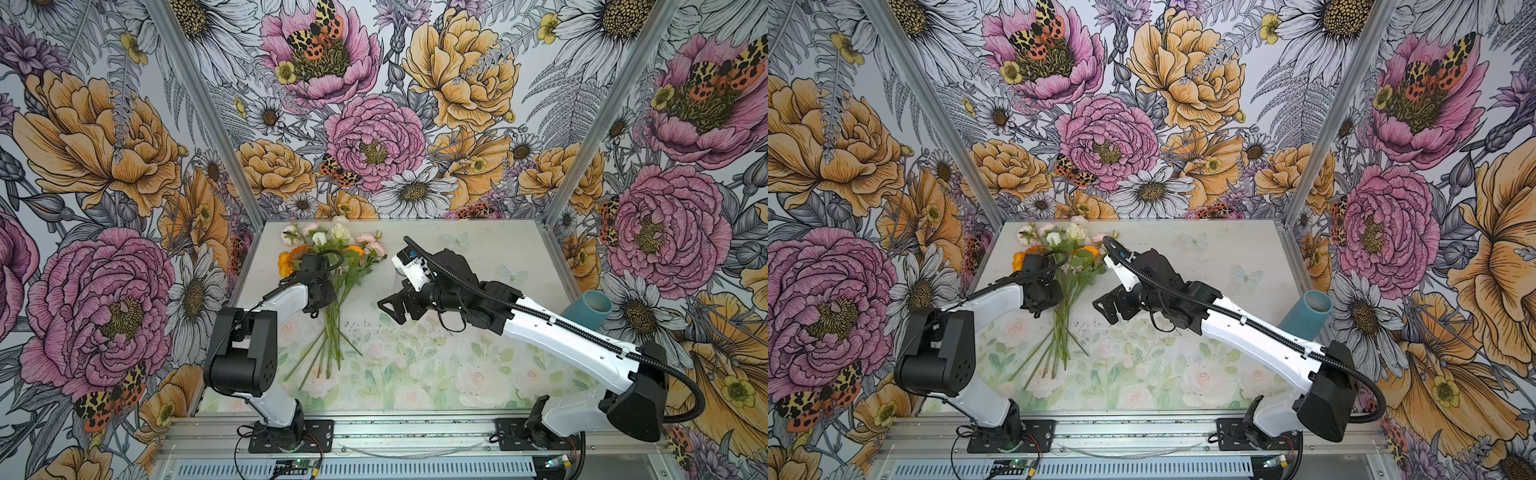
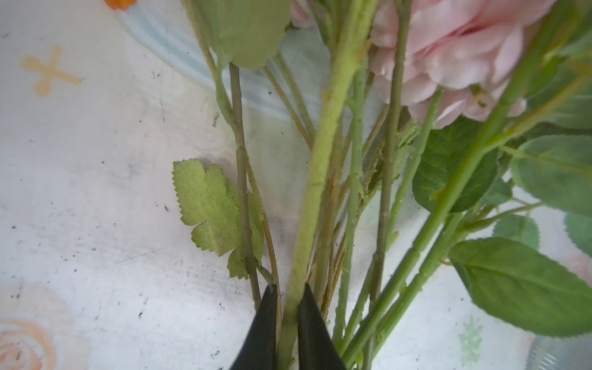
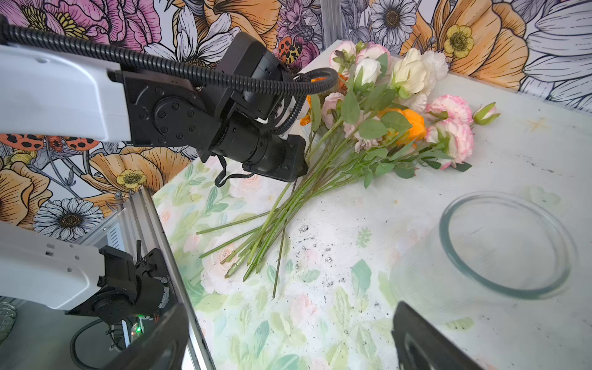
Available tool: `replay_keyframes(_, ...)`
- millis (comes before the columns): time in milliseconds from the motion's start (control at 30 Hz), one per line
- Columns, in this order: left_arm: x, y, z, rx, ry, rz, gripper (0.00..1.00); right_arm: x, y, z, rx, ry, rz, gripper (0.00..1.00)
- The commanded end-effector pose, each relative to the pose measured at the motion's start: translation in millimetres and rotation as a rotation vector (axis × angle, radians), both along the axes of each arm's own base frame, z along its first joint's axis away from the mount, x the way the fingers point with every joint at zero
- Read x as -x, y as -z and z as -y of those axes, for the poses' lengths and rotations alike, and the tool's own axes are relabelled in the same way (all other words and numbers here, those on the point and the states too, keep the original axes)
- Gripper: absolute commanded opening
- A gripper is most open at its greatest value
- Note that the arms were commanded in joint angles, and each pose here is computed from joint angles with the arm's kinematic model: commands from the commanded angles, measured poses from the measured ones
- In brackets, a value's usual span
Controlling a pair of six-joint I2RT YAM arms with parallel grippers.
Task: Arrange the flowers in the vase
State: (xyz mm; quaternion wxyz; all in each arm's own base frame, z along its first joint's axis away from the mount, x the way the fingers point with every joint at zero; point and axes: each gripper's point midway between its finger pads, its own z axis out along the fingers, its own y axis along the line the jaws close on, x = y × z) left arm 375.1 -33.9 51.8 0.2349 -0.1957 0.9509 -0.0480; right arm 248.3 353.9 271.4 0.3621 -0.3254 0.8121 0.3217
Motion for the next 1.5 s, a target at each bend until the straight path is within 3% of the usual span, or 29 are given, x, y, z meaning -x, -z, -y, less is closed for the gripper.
replay_keyframes(0, -6.7, -28.3, -3.3, -0.003, -0.008, 0.074, 0.04, -0.9, -5.0, -3.8, -0.021, 0.008, -0.007, 0.99)
replay_keyframes(233, 6.8, -70.4, -29.8, -0.216, -0.017, 0.074, 0.00, 3.5, -7.1, -6.6, -0.029, 0.001, -0.004, 1.00)
replay_keyframes(433, -0.9, -124.0, -23.5, -0.501, 0.109, 0.015, 0.00, 5.4, -6.4, -6.9, -0.032, 0.007, 0.001, 0.99)
replay_keyframes(500, -4.5, -135.4, -18.3, -0.650, 0.188, -0.040, 0.00, 4.5, -6.7, -6.7, -0.034, 0.014, 0.000, 1.00)
replay_keyframes(567, -3.0, -143.2, -22.3, -0.902, 0.245, -0.144, 0.00, 2.9, -6.4, -5.1, -0.032, 0.027, 0.004, 1.00)
replay_keyframes(633, -1.0, -140.9, -33.1, -0.992, 0.208, -0.219, 0.00, 0.2, -6.5, -2.4, -0.029, 0.047, 0.012, 0.99)
replay_keyframes(933, 1.1, -131.5, -54.6, -1.014, 0.167, -0.283, 0.00, -5.7, -5.8, 2.5, -0.021, 0.083, 0.022, 1.00)
replay_keyframes(1033, 10.7, -123.6, -75.8, -0.918, 0.085, -0.326, 0.00, -7.4, -6.2, 2.2, -0.021, 0.089, 0.023, 0.99)
replay_keyframes(1233, 9.5, -155.8, -47.5, -0.522, 0.045, -0.003, 0.00, -10.8, -11.2, 3.2, -0.030, 0.104, 0.033, 1.00)
replay_keyframes(1467, 8.1, -213.3, -5.9, -0.285, 0.102, 0.348, 0.00, -30.3, -20.4, 10.3, -0.104, 0.138, -0.004, 0.99)
